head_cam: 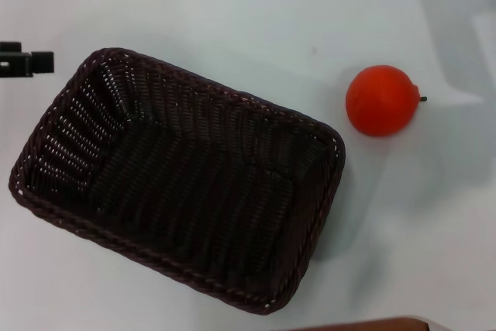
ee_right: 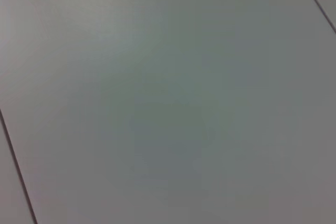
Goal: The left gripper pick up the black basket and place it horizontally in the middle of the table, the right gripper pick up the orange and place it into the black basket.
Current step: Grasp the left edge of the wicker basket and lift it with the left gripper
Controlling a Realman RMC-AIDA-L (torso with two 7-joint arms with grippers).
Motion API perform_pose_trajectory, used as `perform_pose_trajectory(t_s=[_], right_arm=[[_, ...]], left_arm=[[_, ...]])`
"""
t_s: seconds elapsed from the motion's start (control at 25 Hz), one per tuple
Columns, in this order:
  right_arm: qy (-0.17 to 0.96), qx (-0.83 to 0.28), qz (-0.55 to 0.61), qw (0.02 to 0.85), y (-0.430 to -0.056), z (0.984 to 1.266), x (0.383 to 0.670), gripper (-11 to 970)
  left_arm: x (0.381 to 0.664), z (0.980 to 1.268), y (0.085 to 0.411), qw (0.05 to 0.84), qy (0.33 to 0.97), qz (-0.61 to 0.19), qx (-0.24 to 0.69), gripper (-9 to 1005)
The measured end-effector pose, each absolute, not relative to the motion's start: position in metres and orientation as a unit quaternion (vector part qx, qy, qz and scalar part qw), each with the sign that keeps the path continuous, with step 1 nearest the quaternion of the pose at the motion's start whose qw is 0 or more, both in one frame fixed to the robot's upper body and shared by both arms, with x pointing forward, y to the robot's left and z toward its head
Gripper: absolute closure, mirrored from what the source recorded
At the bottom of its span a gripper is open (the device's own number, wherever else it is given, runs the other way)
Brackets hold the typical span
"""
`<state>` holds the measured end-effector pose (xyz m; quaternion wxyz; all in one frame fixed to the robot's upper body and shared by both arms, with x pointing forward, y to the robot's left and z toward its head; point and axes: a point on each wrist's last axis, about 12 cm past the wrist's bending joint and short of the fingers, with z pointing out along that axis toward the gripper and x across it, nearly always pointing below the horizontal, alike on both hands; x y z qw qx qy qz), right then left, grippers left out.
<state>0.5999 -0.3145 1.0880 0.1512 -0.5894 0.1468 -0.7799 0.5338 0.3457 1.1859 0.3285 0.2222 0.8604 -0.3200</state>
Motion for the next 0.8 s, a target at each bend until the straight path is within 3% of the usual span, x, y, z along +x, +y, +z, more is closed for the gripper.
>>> perform_pose_trajectory(t_s=[0.36, 0.8], right_arm=[[0.152, -0.590, -0.779, 0.149, -0.316, 1.087, 0.599, 43], [0.158, -0.592, -0.777, 0.144, -0.318, 1.086, 0.600, 43]], left_arm=[[0.551, 1.174, 0.320, 0.248, 0.908, -0.267, 0.206, 185], [0.557, 1.162, 0.302, 0.205, 0.927, -0.225, 0.219, 190]])
